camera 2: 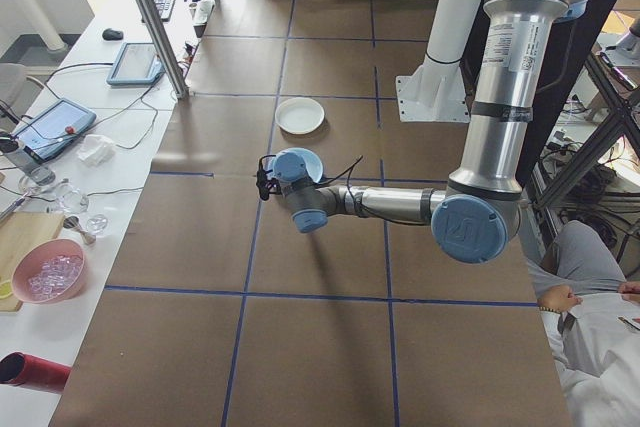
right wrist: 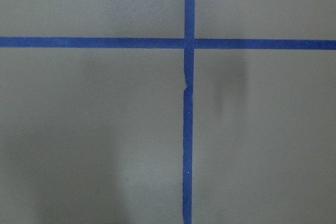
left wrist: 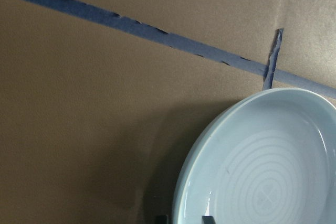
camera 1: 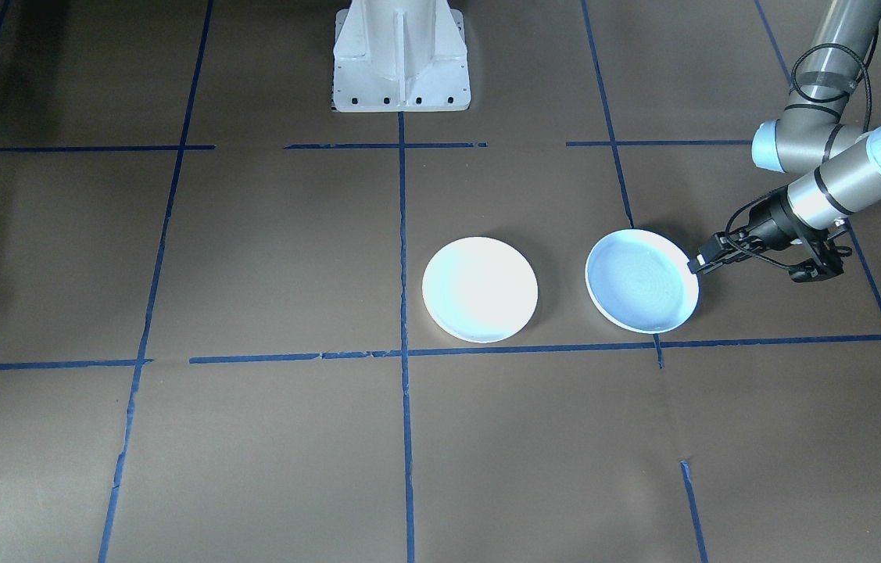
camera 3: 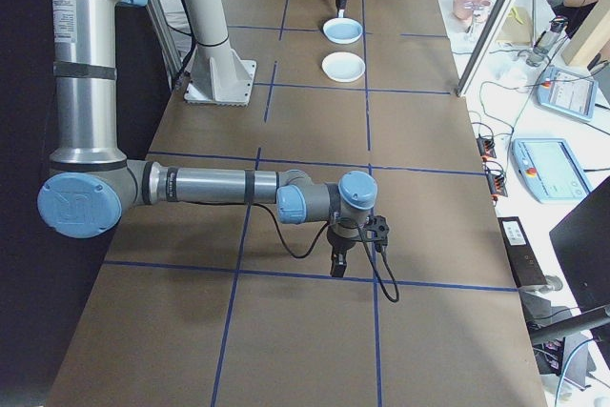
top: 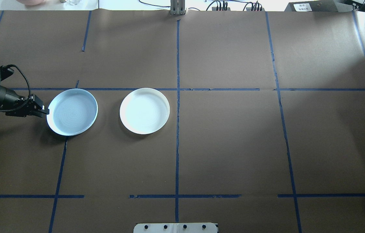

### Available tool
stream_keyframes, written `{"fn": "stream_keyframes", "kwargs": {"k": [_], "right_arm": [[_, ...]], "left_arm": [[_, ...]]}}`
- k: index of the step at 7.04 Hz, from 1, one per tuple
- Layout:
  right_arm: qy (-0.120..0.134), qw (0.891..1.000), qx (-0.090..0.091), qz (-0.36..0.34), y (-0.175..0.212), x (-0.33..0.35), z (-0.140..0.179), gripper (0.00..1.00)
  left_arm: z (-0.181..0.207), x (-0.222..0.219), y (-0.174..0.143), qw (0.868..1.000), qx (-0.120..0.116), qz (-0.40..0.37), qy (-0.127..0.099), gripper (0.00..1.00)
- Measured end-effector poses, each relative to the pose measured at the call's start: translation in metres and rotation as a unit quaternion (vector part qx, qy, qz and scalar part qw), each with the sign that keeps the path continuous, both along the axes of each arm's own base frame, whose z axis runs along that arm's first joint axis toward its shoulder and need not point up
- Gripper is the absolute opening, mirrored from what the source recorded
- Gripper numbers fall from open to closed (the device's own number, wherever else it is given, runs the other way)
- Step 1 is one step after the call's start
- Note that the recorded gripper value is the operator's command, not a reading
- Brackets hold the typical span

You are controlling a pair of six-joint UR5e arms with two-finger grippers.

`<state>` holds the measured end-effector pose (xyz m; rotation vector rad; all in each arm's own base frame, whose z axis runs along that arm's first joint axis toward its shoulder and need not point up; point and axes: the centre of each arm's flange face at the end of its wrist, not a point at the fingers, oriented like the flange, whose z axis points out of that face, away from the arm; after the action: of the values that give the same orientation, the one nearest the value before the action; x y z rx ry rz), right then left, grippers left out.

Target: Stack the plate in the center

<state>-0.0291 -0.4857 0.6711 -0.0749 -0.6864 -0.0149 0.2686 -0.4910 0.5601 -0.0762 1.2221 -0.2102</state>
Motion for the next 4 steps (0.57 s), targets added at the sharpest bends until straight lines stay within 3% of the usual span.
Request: {"fn": "stream_keyframes", "kwargs": {"k": [2, 4], "right_arm": [[0.0, 1.0, 0.0, 0.0, 0.0, 0.0, 0.0, 1.0], [0.0, 1.0, 0.0, 0.0, 0.0, 0.0, 0.0, 1.0]], "left_arm": [[-0.033, 0.009, -0.019, 1.0, -0.009, 0.003, 0.002, 0.5], [-0.094, 0.034, -0.051, 1.0, -0.016, 0.002, -0.003, 0.59]]}}
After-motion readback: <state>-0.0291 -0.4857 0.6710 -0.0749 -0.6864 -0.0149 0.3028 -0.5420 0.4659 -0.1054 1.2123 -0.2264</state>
